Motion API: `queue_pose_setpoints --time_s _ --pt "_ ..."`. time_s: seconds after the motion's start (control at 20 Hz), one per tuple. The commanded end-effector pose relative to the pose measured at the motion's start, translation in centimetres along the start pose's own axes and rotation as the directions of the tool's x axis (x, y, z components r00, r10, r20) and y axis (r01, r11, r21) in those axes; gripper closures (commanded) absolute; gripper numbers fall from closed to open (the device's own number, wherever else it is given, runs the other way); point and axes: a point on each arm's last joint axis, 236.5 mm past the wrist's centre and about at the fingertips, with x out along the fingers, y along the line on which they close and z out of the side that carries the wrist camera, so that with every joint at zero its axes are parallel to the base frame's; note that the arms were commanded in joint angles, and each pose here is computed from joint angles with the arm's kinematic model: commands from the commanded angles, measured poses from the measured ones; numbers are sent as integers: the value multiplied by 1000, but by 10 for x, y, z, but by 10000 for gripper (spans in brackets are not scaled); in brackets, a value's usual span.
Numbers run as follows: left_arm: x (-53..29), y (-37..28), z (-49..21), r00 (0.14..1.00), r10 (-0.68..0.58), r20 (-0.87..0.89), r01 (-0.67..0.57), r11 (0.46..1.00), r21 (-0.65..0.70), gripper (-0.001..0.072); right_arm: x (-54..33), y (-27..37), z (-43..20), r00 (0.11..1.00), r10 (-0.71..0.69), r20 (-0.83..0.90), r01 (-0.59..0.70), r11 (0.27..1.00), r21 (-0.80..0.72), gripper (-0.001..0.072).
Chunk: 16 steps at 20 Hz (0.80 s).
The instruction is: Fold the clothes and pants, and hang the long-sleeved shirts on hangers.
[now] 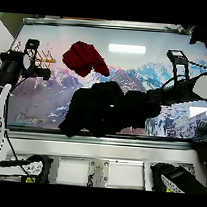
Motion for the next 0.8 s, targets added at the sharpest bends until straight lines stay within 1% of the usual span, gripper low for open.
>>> queue_pose_setpoints --time_s 0.0,0.1,0.25,0.55,0.75 --pt "55 30 -2 994 110 -18 -109 992 61 25 0 0 0 1000 1 -1 -1 1000 -1 693" --pt "80 39 -8 991 128 -35 -125 989 74 25 0 0 0 1000 1 -1 -1 1000 -1 693" --pt "109 49 -8 992 125 -35 -123 991 52 34 0 0 0 1000 1 -1 -1 1000 -1 693" --pt "146 56 0 982 142 -126 -139 990 34 33 0 0 0 1000 1 -1 -1 1000 -1 693" --pt "159 55 6 983 140 -119 -138 990 24 33 0 0 0 1000 1 -1 -1 1000 -1 693"
